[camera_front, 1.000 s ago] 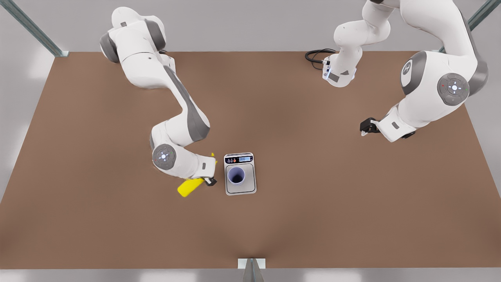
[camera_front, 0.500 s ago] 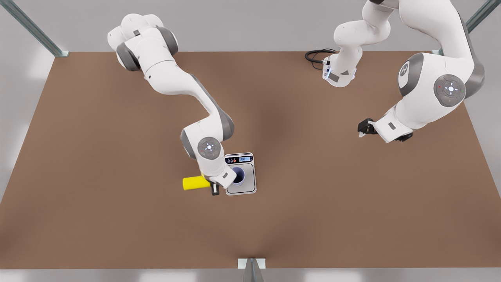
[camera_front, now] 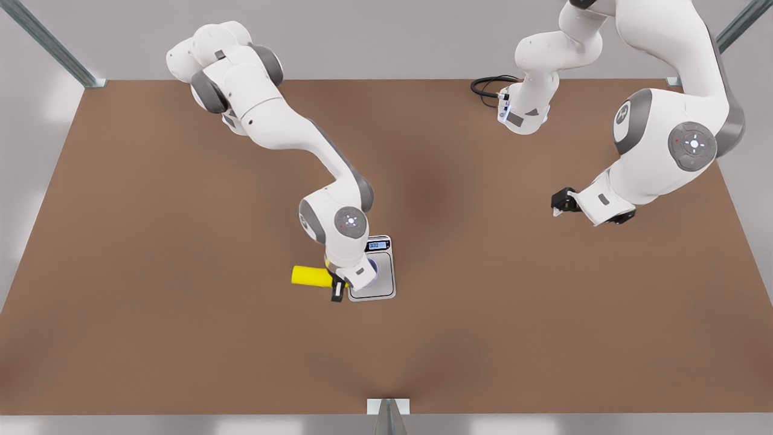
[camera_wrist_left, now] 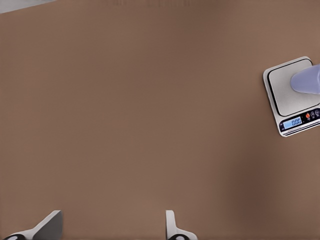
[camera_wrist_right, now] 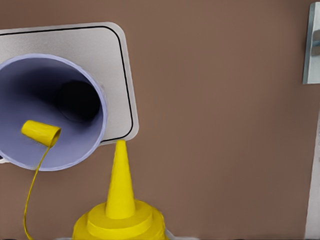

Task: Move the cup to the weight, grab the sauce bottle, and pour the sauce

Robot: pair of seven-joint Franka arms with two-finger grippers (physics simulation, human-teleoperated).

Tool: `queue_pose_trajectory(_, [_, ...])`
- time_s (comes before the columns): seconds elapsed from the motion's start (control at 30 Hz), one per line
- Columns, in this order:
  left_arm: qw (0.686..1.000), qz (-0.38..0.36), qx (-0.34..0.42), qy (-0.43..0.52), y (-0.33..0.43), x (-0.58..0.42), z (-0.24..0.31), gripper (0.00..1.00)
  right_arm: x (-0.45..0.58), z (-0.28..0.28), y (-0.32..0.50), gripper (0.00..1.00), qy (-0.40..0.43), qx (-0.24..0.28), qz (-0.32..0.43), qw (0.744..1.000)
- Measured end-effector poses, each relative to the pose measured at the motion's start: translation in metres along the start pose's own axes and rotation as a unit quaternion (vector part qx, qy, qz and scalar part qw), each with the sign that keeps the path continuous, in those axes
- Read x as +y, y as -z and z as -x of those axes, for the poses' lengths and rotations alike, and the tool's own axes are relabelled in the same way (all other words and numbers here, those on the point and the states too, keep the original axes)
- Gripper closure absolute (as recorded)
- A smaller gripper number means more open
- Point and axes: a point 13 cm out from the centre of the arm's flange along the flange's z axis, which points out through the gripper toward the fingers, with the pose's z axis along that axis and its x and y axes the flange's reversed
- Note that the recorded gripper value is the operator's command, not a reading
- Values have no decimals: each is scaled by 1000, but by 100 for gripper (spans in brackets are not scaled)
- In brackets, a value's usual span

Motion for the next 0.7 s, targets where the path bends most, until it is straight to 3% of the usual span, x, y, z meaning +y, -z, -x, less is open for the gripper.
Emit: queue_pose_trajectory(0.7, [1000,0,-1,-10,1,-6,1,0,10,4,-10,79,-16,60,-49,997])
